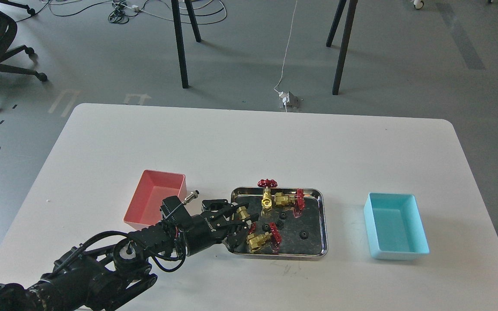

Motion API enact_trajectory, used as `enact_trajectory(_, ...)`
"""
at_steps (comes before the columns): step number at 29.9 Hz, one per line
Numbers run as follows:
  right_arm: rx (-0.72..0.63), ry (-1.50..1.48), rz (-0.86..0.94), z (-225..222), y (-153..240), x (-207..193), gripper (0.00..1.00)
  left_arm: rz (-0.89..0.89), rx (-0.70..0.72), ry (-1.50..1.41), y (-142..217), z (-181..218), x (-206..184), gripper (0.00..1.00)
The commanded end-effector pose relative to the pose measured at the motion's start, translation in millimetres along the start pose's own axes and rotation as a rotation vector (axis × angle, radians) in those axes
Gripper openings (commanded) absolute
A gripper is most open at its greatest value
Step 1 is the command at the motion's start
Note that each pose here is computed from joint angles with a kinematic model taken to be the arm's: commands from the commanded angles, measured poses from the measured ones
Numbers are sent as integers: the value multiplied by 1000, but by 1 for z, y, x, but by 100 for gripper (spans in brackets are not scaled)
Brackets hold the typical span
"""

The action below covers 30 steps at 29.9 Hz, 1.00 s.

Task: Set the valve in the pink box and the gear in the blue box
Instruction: 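Close the left gripper on the brass valve and lift it, then carry the valve over the pink box and open the left gripper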

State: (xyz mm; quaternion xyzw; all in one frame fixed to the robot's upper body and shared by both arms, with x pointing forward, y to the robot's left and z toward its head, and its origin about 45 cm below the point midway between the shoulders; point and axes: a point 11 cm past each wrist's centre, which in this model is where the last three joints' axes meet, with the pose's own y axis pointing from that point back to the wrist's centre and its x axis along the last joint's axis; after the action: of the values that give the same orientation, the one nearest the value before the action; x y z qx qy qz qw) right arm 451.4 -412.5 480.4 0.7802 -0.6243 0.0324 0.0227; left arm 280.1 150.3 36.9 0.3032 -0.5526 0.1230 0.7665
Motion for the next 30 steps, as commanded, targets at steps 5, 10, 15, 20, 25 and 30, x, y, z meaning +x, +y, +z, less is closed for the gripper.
enact_trajectory(5, -12, 4, 16, 4, 1, 6, 99, 94, -1, -53, -2, -16, 47, 10)
enact_trajectory(10, -12, 4, 16, 4, 1, 6, 99, 116, 51, -132, 23, -48, 87, 12)
enact_trajectory(15, -16, 6, 16, 6, 1, 6, 99, 43, 181, -186, 87, -96, 105, 12)
enact_trajectory(20, -13, 6, 16, 5, 0, 5, 99, -10, 285, -219, 140, -130, 108, 12)
enact_trajectory(25, -10, 6, 14, 4, 0, 5, 99, -45, 324, -205, 162, -137, 97, 13)
enact_trajectory(30, -11, 4, 8, 4, -1, 3, 99, -77, 319, -159, 166, -128, 71, 14)
